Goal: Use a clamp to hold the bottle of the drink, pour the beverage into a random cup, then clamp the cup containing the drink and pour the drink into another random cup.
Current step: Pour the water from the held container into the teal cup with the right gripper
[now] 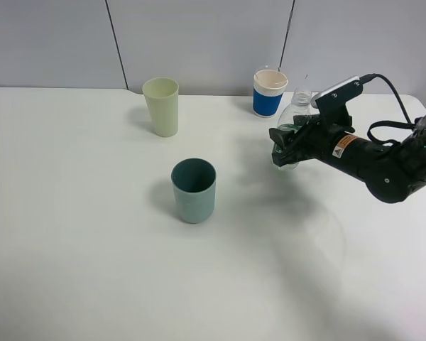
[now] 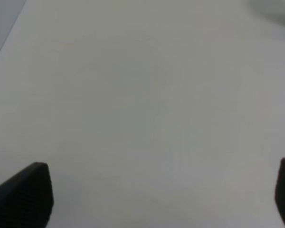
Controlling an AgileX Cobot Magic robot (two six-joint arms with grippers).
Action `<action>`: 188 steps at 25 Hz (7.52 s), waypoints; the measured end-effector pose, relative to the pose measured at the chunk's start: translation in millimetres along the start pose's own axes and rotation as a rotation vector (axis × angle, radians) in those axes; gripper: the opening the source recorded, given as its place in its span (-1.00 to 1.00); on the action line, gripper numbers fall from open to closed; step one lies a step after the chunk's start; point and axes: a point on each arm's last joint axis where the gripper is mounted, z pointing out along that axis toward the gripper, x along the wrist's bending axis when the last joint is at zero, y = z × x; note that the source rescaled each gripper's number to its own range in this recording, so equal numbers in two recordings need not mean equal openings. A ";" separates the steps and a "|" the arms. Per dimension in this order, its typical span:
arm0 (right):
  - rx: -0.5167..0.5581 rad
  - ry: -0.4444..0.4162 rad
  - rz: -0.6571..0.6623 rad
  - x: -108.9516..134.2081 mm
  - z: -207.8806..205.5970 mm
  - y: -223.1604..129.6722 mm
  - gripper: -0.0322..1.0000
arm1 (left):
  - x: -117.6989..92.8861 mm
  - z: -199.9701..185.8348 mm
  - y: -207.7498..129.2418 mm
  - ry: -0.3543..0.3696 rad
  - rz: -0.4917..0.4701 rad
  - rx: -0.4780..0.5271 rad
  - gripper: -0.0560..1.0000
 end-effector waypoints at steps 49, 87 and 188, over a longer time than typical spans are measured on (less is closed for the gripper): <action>-0.074 0.226 -0.682 80.8 14.8 100.8 -0.93 | 0.0 0.0 0.0 0.000 0.000 0.000 0.64; -0.117 0.152 -1.241 94.1 13.7 105.1 -0.93 | 0.0 0.0 0.0 0.000 0.000 0.000 0.64; -0.222 0.099 -1.786 96.4 13.0 109.3 -0.93 | 0.0 0.0 0.0 0.000 0.000 0.000 0.64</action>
